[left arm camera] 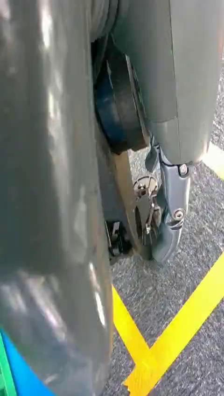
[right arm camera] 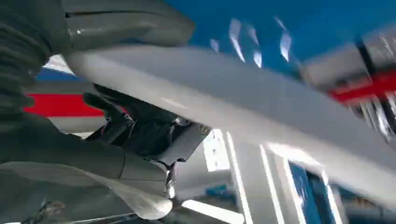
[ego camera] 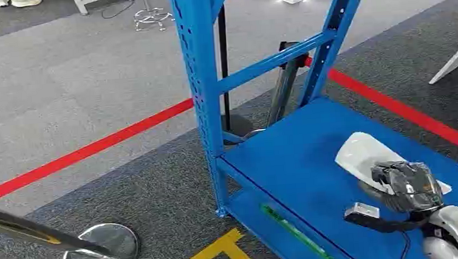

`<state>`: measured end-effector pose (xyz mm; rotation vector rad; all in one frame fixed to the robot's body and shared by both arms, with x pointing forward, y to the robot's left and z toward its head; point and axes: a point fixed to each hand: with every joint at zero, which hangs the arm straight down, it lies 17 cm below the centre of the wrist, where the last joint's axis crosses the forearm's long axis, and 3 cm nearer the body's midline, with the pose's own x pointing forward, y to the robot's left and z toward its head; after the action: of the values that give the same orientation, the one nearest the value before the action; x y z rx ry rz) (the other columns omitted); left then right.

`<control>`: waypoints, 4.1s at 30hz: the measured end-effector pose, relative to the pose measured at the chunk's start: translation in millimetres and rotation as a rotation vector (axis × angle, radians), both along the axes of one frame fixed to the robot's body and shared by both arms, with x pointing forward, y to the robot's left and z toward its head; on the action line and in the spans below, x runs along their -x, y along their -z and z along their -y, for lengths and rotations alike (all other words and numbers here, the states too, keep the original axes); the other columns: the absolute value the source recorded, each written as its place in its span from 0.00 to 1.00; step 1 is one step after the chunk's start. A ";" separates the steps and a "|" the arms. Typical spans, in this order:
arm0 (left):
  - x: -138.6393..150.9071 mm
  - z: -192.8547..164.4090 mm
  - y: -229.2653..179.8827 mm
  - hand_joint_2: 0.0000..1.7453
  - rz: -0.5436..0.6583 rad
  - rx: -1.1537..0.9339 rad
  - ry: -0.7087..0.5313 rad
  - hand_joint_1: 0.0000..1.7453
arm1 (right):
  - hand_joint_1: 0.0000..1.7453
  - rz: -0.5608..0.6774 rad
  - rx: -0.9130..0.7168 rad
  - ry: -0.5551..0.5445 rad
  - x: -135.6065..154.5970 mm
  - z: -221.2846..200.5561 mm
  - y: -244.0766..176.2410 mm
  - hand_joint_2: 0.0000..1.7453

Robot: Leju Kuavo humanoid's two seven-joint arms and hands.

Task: Take the parts from the cabinet and place them on the table.

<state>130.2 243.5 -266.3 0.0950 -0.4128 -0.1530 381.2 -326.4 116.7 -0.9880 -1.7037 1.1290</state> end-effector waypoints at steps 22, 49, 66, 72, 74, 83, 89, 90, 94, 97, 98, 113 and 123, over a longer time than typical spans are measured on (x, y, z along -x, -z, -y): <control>4.9 0.0 0.8 0.00 -0.002 -0.012 -0.030 0.00 | 1.00 0.512 -0.347 -0.067 71.5 -86.0 -144.5 1.00; -1.1 -7.6 -3.4 1.00 0.070 -0.038 -0.070 0.00 | 1.00 0.885 -0.492 -0.071 126.8 -111.0 -247.4 1.00; 4.2 -12.8 -1.2 1.00 0.045 -0.056 -0.098 0.00 | 1.00 0.869 -0.601 -0.078 124.8 -112.9 -246.5 1.00; 6.4 -14.7 -0.2 1.00 0.031 -0.061 -0.116 0.00 | 1.00 0.865 -0.603 -0.107 124.9 -124.3 -247.8 1.00; 6.8 -15.9 0.0 1.00 0.029 -0.064 -0.120 0.00 | 1.00 0.867 -0.586 -0.115 125.2 -128.5 -248.7 1.00; 6.0 -18.3 -0.1 1.00 0.028 -0.069 -0.129 0.00 | 1.00 0.872 -0.566 -0.128 125.1 -134.0 -250.1 1.00; 7.7 -18.1 0.4 1.00 0.023 -0.068 -0.134 0.00 | 1.00 0.864 -0.571 -0.133 124.2 -136.4 -248.5 1.00; 7.8 -18.1 0.4 1.00 0.022 -0.068 -0.135 0.00 | 1.00 0.865 -0.572 -0.139 124.3 -138.4 -249.1 1.00; 8.3 -19.2 0.6 1.00 0.020 -0.070 -0.135 0.00 | 1.00 0.865 -0.572 -0.156 123.2 -145.0 -250.4 1.00; 7.8 -20.2 0.7 1.00 0.019 -0.071 -0.137 0.00 | 1.00 0.868 -0.574 -0.173 122.0 -151.2 -252.6 1.00; 6.4 -20.2 0.4 1.00 0.020 -0.071 -0.138 0.00 | 1.00 0.866 -0.575 -0.176 121.5 -152.6 -252.3 1.00; 7.5 -26.4 0.8 1.00 0.018 -0.084 -0.137 0.00 | 1.00 0.865 -0.594 -0.248 116.2 -172.8 -256.5 1.00; 1.3 -24.0 -0.8 1.00 0.035 -0.081 -0.117 0.00 | 1.00 0.841 -0.614 -0.308 113.1 -189.8 -254.8 1.00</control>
<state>128.8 267.5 -265.5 0.2012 -0.4349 -0.0525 268.2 -136.6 371.6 -0.8534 -2.7215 0.2639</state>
